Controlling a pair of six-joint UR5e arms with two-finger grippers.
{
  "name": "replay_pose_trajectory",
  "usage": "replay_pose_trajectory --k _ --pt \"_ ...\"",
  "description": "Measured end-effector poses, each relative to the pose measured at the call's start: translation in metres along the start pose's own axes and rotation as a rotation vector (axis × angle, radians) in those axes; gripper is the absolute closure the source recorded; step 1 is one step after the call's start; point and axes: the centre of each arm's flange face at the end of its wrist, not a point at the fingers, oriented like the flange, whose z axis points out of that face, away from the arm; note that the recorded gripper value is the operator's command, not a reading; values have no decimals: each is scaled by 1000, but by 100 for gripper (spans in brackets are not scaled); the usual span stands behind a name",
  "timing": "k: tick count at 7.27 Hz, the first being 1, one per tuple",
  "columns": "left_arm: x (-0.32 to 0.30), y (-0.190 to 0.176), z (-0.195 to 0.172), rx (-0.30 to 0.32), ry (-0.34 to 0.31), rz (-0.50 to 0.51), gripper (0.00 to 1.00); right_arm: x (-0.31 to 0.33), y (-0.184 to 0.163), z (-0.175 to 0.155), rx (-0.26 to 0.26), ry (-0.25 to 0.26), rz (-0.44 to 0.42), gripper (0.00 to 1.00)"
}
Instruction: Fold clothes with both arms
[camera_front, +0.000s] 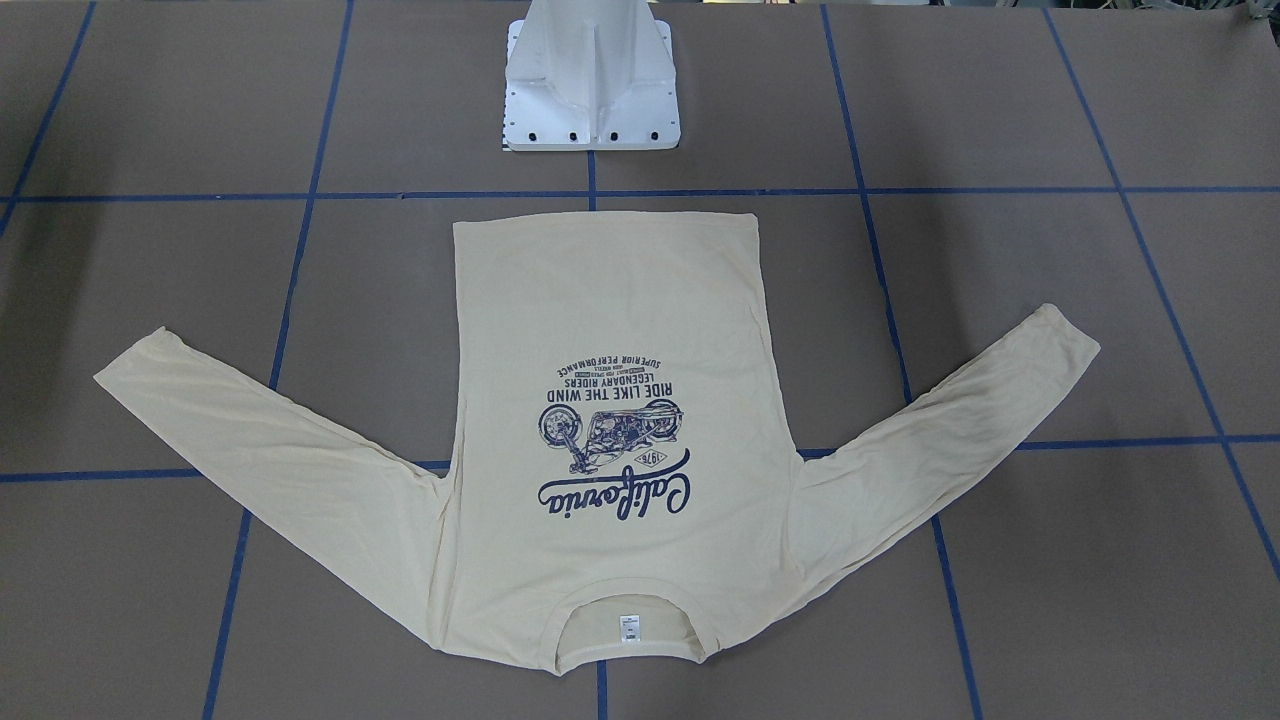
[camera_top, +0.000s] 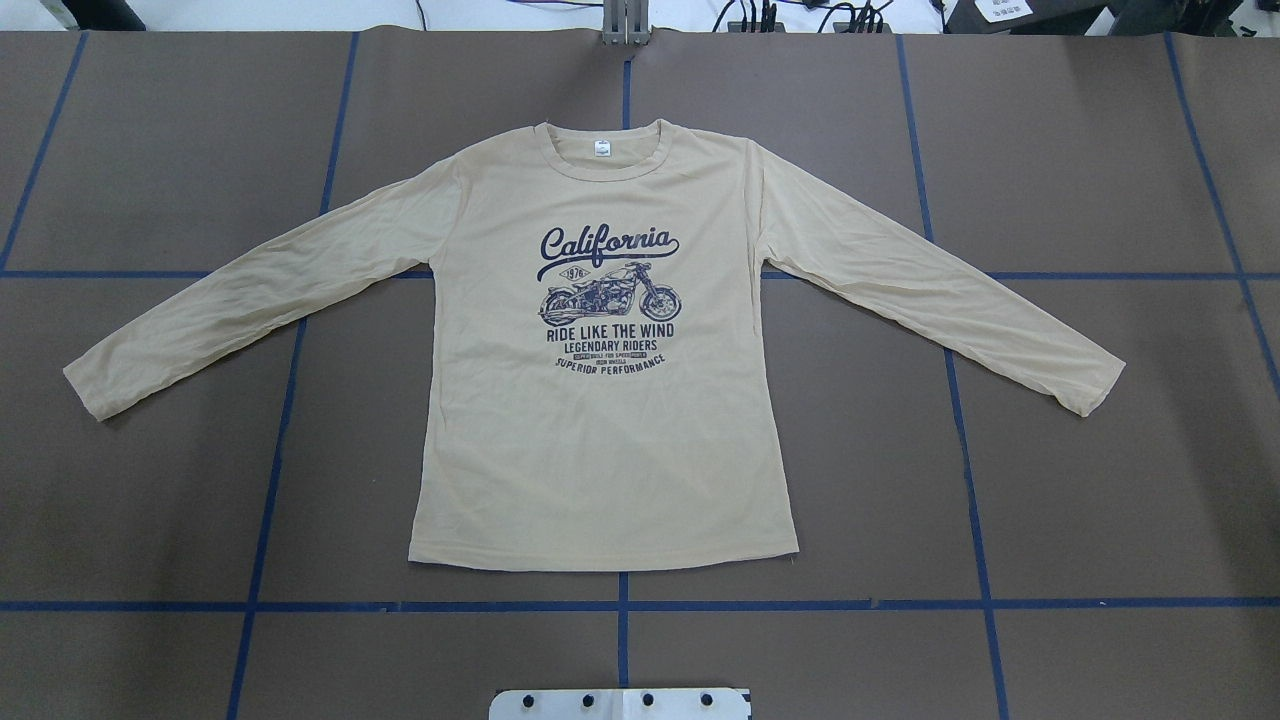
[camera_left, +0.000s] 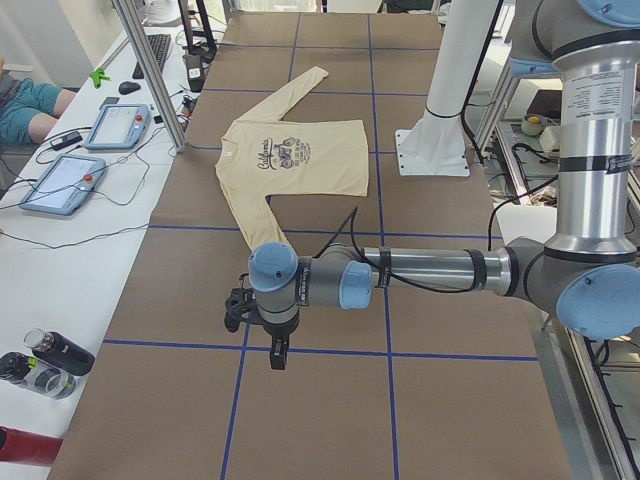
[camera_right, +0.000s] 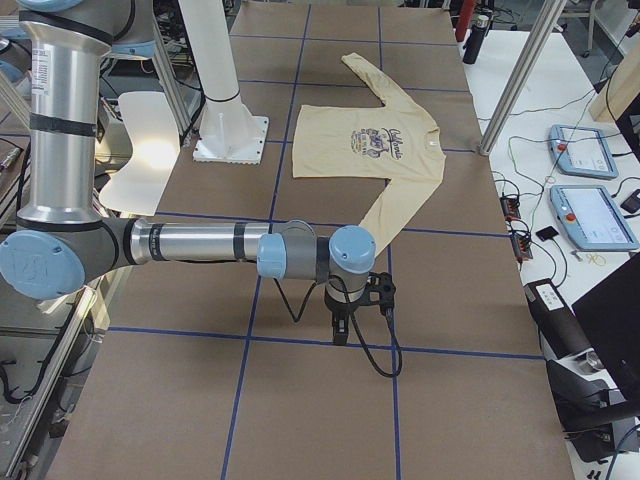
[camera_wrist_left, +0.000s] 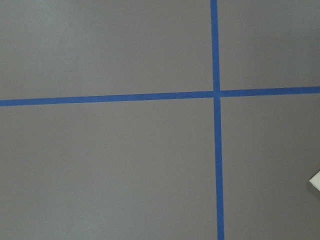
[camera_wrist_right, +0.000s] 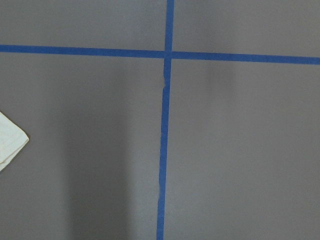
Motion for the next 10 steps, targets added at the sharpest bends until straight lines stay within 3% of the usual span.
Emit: replay_pose_trajectory --k 3,5,8,10 --pt "1 -1 -1 2 4 1 0 -3 -3 -3 8 0 -8 0" --pt "18 -27 -18 40 3 34 0 -13 -13 -13 32 -4 -31 0" --pt "58 -81 -52 129 6 128 0 -68 -64 -32 74 -12 -144 0" --pt "60 -95 -32 137 15 148 0 -123 -104 -18 69 -26 -243 0"
